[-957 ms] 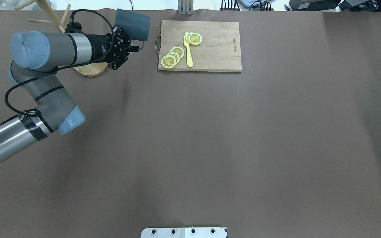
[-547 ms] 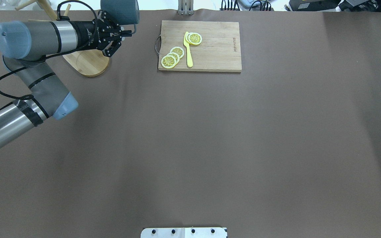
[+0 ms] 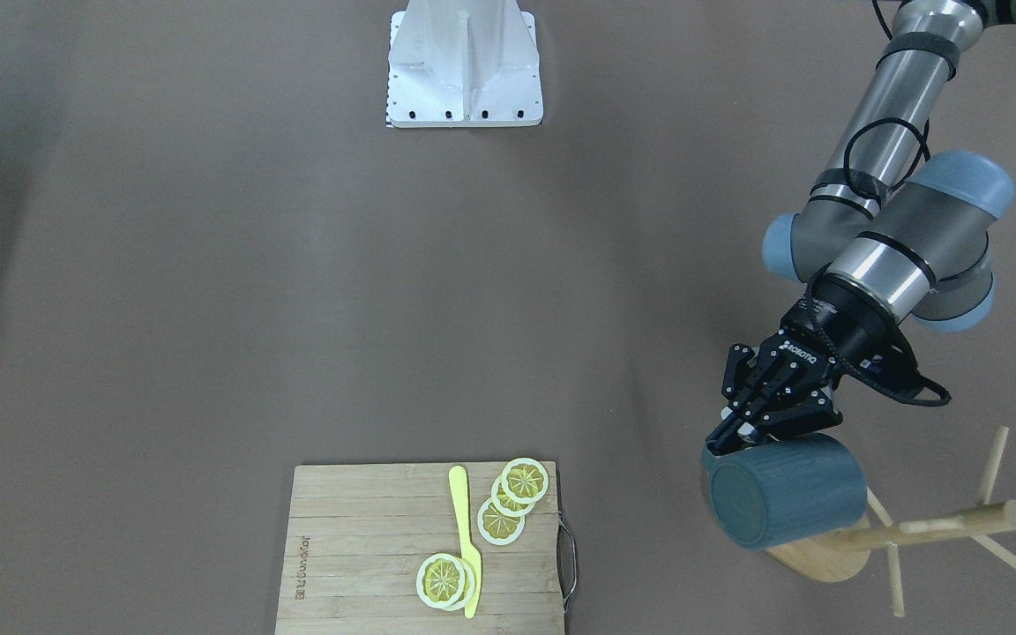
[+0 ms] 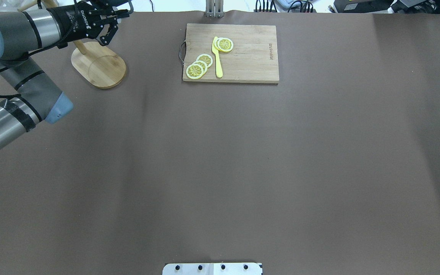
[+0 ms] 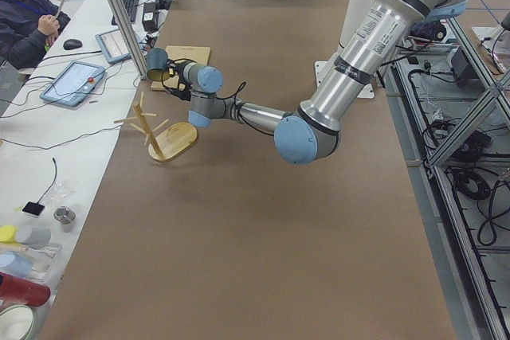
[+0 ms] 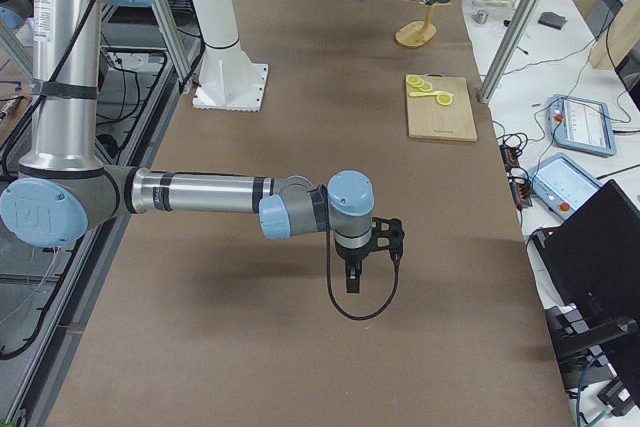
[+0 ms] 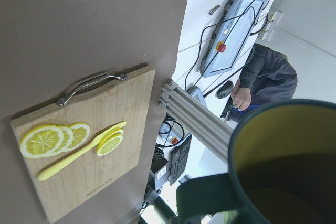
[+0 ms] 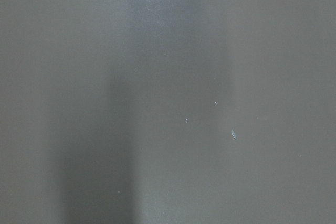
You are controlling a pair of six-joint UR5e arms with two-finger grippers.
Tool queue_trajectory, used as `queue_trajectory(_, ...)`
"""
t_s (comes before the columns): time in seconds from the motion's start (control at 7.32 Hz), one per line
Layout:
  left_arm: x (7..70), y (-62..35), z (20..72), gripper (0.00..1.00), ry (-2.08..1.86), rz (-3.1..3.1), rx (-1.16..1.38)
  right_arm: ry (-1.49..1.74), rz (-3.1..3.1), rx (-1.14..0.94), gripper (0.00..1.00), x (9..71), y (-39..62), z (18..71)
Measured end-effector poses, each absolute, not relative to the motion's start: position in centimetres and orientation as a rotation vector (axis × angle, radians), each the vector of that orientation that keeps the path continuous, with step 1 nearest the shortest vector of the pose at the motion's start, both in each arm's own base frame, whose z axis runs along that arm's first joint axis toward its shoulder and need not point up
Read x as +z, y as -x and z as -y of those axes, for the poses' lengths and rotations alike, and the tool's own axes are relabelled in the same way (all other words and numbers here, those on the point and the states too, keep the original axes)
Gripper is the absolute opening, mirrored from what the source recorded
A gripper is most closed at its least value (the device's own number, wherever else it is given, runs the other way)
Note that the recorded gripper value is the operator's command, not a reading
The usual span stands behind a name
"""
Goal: Hang cup on storage rack
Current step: 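Hook the mug handle over a rack peg with the left gripper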
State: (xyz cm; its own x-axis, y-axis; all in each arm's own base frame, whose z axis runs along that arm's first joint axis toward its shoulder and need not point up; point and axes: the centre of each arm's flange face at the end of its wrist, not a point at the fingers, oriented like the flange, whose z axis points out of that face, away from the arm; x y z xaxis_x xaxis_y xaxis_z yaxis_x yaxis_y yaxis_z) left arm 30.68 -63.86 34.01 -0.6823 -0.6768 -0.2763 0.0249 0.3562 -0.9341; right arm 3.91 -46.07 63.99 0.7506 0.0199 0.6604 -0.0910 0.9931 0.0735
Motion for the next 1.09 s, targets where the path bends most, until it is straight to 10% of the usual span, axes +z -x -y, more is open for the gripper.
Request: queue_trajectory(1.09,38.3,-29.9,65.4,0.0,0.62,-2.018,-1.546,-0.116,0.719,0.057,1.0,63.4,-3.9,46.6)
